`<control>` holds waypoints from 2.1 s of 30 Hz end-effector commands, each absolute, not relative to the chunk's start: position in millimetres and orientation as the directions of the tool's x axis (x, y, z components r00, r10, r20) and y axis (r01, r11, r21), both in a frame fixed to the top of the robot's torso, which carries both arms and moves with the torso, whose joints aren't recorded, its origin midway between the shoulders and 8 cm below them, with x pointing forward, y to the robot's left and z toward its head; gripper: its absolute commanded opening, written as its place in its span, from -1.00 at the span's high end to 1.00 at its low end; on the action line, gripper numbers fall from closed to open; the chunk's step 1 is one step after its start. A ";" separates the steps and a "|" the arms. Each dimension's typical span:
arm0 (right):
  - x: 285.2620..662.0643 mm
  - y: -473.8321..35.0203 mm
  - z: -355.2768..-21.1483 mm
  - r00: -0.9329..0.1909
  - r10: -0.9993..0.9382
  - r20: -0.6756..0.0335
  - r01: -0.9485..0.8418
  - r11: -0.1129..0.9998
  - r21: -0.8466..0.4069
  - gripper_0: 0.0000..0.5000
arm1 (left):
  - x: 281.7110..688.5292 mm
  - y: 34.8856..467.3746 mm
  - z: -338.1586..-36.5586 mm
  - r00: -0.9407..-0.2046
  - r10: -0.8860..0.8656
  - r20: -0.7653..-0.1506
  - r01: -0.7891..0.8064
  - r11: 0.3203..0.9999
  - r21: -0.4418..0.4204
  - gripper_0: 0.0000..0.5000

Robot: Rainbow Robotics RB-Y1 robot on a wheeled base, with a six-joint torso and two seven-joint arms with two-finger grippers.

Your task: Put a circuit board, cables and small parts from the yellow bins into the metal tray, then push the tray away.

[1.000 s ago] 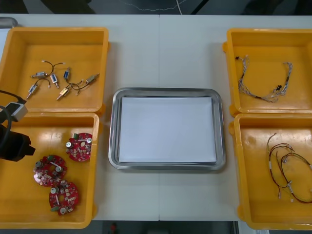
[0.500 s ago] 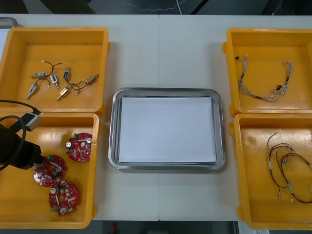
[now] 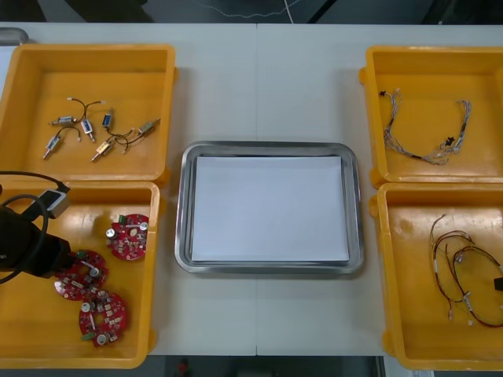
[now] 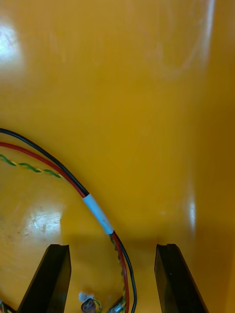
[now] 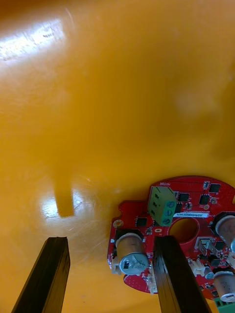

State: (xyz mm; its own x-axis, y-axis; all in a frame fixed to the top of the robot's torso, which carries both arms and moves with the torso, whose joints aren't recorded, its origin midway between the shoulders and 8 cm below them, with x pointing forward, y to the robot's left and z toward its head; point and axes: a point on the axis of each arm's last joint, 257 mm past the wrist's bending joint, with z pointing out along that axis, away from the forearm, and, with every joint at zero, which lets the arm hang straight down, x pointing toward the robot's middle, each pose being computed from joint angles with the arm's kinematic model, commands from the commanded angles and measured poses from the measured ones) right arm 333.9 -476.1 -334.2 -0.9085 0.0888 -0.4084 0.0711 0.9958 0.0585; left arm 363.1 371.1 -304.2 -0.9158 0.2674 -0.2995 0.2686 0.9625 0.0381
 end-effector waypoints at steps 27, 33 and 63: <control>347.6 -473.4 -311.7 -0.896 -0.028 -0.444 -0.038 0.999 0.015 1.00 | 347.3 390.6 -319.6 -0.893 0.363 -0.267 0.348 0.932 0.105 0.99; 345.9 -473.3 -267.1 -0.887 -0.067 -0.458 -0.065 0.998 -0.020 1.00 | 347.3 390.6 -319.6 -0.893 0.362 -0.267 0.346 0.932 0.105 1.00; 338.5 -442.1 -129.1 -0.819 -0.322 -0.476 -0.214 0.940 -0.267 1.00 | 370.7 347.4 -190.1 -0.839 0.454 -0.300 0.404 0.889 0.214 1.00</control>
